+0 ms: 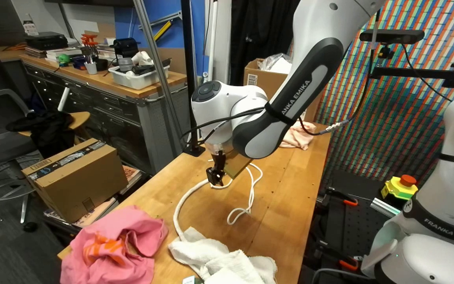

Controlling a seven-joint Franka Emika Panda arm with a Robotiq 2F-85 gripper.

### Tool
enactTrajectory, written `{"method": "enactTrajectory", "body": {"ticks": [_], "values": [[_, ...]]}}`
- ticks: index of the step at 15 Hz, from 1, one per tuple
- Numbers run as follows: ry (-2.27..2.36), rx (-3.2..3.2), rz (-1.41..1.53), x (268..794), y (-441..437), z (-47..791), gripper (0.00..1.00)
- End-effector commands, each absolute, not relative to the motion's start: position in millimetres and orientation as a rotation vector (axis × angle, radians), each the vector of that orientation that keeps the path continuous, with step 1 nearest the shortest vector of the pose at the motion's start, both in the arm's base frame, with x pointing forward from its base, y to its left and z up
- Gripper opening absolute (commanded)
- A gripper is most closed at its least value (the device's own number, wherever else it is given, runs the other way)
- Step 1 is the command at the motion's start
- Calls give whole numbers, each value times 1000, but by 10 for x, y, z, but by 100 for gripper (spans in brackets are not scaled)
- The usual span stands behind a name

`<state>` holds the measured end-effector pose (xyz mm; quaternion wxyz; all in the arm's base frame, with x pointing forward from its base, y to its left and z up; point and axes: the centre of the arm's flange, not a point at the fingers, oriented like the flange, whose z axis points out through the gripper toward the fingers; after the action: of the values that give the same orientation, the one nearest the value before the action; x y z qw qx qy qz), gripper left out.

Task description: Move the peach shirt to the right, move the pink shirt to the left, move the white towel to the left, move the yellow towel to the right, move the thick white rope forwards, move the radish backwards

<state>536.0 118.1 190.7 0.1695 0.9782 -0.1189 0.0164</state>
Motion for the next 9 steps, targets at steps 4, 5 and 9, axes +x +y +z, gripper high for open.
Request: {"method": "enactTrajectory", "body": {"ticks": [4, 5, 9], "values": [[-111, 2807, 130, 5258, 1692, 1942, 100], [-90, 2811, 136, 5255, 1747, 1940, 100], [-50, 2850, 195, 5317, 2002, 1937, 100]]}}
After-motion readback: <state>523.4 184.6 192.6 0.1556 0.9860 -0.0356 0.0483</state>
